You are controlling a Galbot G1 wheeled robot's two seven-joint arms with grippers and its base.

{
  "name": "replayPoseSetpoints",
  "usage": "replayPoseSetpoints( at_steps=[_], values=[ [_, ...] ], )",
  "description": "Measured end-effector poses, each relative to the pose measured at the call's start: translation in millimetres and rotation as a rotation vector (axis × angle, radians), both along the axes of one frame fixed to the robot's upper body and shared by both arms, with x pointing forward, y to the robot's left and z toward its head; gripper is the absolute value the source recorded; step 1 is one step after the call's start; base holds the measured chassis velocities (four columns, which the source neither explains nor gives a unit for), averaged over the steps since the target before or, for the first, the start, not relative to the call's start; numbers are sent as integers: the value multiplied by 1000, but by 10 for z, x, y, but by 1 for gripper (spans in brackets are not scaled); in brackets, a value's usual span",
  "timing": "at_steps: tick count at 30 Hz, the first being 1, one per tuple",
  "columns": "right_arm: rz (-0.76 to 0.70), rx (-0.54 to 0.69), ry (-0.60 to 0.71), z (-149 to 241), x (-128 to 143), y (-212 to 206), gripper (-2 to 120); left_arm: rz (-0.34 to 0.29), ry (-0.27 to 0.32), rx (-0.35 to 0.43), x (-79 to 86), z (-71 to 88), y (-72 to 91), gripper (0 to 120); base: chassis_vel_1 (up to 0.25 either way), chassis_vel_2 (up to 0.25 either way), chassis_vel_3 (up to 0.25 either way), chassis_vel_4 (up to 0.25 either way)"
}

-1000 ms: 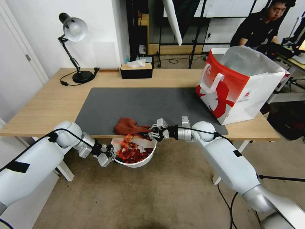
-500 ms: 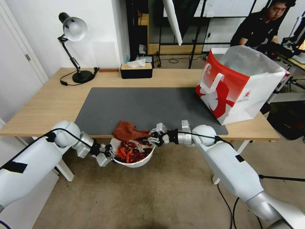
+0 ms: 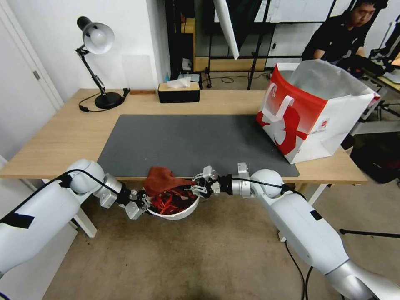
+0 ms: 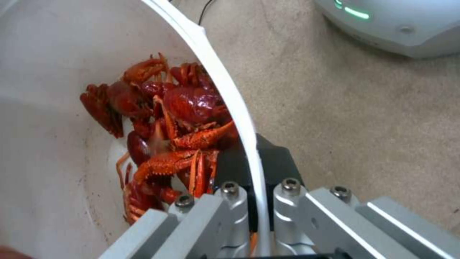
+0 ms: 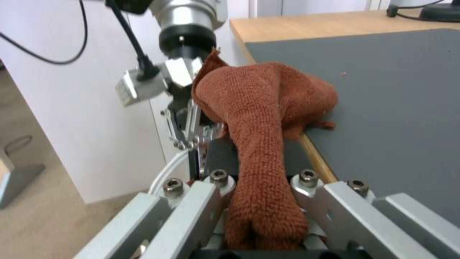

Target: Sweep shrimp from table into container with towel, then put container into takeout bag.

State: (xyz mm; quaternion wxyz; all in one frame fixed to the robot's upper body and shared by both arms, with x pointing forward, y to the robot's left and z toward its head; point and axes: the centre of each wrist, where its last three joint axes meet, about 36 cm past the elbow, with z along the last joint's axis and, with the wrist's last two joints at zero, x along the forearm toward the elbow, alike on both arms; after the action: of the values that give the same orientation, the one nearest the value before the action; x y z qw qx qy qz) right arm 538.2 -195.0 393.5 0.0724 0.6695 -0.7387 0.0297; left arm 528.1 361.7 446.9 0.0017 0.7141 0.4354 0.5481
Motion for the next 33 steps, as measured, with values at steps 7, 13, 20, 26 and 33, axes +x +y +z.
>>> replayPoseSetpoints(
  at_steps=[7,13,20,26,33],
  values=[
    [-15,78,59,75,-40,66,7,7,2,3,-34,-9,45,0,0,0,0,0],
    [-48,123,78,127,-15,73,7,11,0,3,-64,-4,74,0,0,0,0,0],
    [-81,162,92,167,-14,64,7,16,7,2,-99,-41,98,0,0,0,0,0],
    [-176,203,92,257,-5,66,7,16,11,3,-117,-62,101,0,0,0,0,0],
    [-487,275,120,522,-129,57,7,12,12,5,-142,-81,82,0,0,0,0,0]
  ],
)
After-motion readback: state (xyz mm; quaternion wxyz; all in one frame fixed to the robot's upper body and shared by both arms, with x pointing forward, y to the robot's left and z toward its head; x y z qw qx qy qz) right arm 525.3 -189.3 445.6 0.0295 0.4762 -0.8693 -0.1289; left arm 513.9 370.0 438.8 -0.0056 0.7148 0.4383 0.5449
